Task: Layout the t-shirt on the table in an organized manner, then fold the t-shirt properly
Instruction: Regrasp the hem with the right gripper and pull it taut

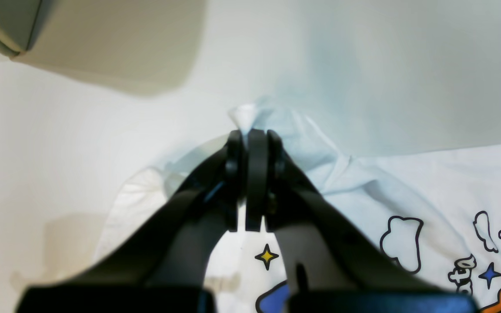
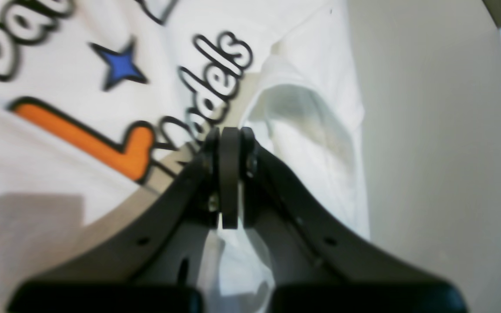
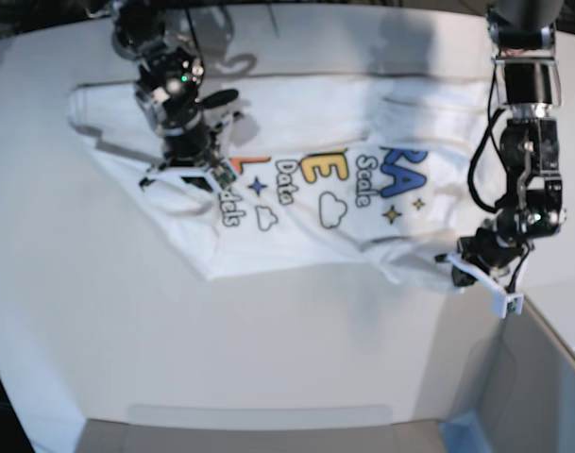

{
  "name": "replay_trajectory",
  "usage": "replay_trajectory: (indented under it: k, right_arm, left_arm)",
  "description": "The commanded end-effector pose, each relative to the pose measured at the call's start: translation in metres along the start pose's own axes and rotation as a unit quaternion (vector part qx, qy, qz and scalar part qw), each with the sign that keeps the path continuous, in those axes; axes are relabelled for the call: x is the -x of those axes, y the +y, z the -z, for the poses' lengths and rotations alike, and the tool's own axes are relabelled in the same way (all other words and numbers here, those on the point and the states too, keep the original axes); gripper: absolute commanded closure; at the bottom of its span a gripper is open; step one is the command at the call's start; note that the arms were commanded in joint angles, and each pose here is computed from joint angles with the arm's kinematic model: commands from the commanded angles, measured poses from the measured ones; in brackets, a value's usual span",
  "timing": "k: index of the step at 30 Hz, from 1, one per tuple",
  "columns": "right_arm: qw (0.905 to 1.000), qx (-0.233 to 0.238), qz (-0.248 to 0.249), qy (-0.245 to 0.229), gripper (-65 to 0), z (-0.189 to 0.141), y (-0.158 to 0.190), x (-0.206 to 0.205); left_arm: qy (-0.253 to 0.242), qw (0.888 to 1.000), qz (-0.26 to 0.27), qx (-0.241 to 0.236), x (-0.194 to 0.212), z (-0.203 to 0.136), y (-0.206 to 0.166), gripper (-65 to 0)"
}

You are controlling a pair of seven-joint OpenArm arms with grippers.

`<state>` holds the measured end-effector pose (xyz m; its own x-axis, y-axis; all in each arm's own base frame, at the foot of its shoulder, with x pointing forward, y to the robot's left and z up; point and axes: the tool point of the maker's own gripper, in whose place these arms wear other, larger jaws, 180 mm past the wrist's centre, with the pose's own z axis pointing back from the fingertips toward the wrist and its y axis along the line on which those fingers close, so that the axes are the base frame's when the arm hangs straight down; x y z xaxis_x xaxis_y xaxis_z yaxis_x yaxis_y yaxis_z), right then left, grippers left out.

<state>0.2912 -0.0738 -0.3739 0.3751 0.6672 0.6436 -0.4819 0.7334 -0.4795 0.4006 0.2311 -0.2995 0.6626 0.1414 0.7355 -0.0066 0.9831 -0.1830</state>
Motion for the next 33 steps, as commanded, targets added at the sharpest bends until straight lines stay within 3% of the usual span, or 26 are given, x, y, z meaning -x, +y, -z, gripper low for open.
replay_trajectory:
  k: [1, 8, 12, 23, 27, 33]
  right_arm:
    - [0.9997, 0.015, -0.007, -0.017, 0.0, -0.001, -0.009, -0.010]
    - [0.9995, 0.030, -0.002, -0.012, 0.0, 0.001, -0.021, -0.006]
    - [0.9971, 0.071, 0.025, -0.006, 0.0, 0.002, -0.055, -0.003]
    - [0.9770, 0.191, 0.092, 0.019, 0.0, 0.003, -0.160, 0.019]
    - [0.9672, 0.205, 0.149, 0.021, 0.0, 0.005, -0.193, 0.033]
    - [0.9566, 0.173, 0.233, 0.026, 0.0, 0.014, -0.211, 0.062]
  left_arm:
    - [-0.030, 1.000, 0.007, 0.000, -0.021, -0.006, 0.001, 0.0]
    - [-0.028, 1.000, 0.006, 0.001, -0.020, -0.006, 0.000, 0.0]
    - [-0.020, 1.000, 0.004, 0.000, -0.011, -0.005, 0.002, 0.0]
    - [-0.007, 1.000, 0.016, 0.007, -0.004, -0.012, -0.006, 0.0]
    - [-0.013, 0.999, 0.029, 0.020, -0.010, -0.023, -0.022, 0.0]
    - [0.013, 0.999, 0.037, 0.027, -0.003, -0.030, -0.030, 0.0]
